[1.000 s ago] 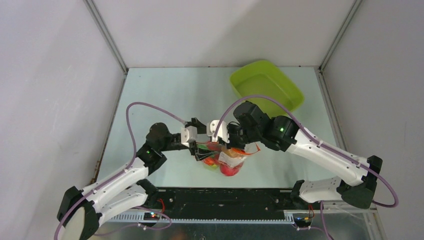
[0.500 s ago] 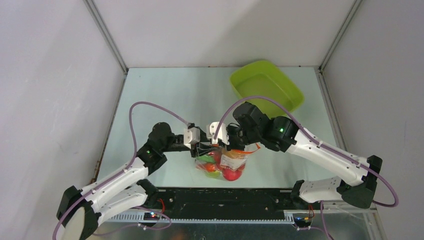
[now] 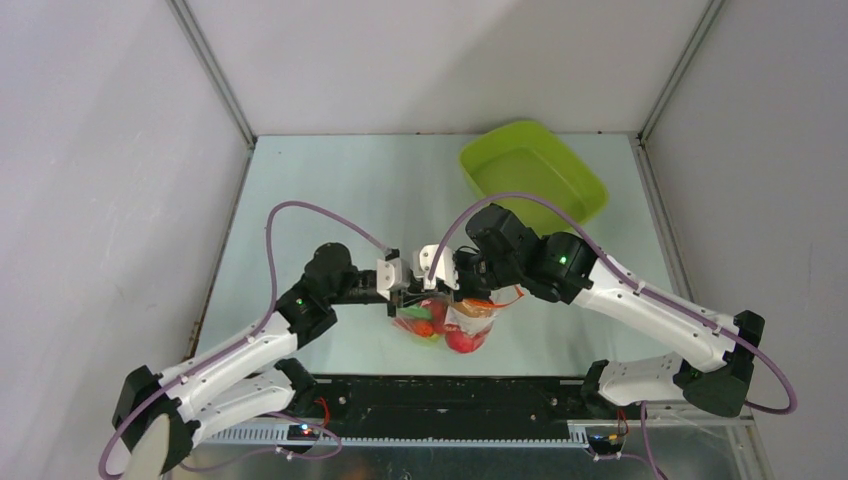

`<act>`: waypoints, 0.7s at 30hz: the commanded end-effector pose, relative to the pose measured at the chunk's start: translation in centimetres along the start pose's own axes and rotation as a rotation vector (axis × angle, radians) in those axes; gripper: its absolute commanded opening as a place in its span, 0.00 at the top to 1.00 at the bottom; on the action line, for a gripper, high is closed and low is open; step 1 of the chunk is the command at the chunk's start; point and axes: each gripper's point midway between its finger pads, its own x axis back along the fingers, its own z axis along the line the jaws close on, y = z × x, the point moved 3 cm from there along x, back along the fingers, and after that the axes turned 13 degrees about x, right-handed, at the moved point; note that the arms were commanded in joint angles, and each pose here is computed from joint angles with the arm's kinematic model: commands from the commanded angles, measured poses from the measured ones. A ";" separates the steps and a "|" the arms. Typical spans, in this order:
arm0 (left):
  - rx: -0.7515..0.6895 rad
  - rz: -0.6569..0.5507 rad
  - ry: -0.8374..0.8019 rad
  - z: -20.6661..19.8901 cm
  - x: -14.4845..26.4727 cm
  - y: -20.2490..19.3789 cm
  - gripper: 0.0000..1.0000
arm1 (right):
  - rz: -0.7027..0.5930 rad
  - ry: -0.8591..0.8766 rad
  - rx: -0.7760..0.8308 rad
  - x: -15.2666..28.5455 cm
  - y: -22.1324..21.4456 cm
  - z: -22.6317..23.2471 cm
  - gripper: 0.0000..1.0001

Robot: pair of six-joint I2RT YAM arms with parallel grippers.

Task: Place the food in the zip-top bag and seal the zipper
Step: Zip the zipper food storage bag at the center of the board.

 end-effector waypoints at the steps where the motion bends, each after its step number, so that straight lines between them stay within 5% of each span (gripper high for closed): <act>1: -0.052 -0.041 0.088 0.8 0.0 1.2 1.00 | -0.052 -0.081 0.050 1.4 1.8 -1.8 1.00; 7: -0.094 -0.160 0.181 1.0 1.4 1.4 1.00 | 0.033 -0.119 -0.033 2.2 -1.2 -2.4 1.00; 21: -0.085 -0.065 0.260 1.9 2.2 -1.0 1.00 | 0.243 -0.184 -0.181 5.1 -7.6 -2.1 1.00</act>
